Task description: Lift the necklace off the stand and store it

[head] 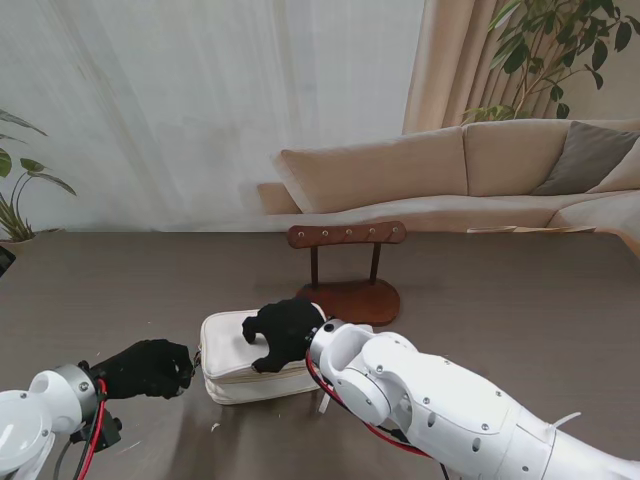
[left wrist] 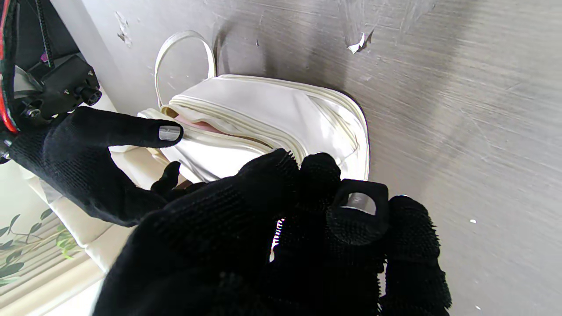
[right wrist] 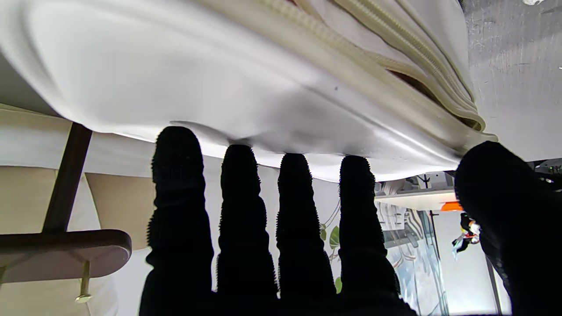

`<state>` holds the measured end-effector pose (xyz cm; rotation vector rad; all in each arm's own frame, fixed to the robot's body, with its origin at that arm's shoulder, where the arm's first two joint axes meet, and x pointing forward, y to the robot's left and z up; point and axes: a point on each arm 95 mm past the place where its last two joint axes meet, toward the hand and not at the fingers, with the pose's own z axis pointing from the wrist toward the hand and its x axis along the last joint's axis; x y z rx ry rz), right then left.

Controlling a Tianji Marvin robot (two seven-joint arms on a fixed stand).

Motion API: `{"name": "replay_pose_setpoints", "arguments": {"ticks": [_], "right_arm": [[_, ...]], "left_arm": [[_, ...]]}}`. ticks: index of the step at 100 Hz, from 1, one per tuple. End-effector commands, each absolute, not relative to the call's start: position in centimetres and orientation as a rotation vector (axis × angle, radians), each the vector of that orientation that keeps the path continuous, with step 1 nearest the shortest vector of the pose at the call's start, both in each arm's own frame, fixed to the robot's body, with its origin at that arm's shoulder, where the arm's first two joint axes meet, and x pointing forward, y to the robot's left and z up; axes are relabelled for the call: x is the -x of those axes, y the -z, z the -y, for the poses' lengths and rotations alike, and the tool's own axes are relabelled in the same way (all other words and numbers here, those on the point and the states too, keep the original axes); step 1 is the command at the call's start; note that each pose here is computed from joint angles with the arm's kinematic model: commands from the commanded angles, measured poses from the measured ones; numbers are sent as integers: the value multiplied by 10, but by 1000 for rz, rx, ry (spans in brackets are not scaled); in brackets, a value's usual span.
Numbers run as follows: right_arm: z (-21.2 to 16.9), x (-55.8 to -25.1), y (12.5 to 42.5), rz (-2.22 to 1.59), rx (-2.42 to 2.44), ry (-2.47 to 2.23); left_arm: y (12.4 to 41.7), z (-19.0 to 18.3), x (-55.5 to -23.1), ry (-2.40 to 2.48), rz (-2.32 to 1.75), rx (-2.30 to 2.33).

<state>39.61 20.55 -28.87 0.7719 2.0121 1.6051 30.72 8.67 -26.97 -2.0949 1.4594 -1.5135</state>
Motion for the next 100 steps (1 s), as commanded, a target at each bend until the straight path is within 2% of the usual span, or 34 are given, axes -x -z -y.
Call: {"name": "replay_pose_setpoints", "arguments": {"ticks": [1, 35, 50, 100], "right_arm": [[-201, -391, 303, -2050, -793, -1571], [-200, -393, 312, -2051, -853, -1582], [-199, -395, 315, -2084, -856, -1565], [-196, -391, 330, -2152, -764, -1479]], "left_arm": [[267, -86, -302, 1503, -1479, 2099], [272, -88, -299, 1494, -1450, 2134], [264, -86, -295, 1517, -1449, 2103], [252, -94, -260, 1537, -1406, 2037]]}}
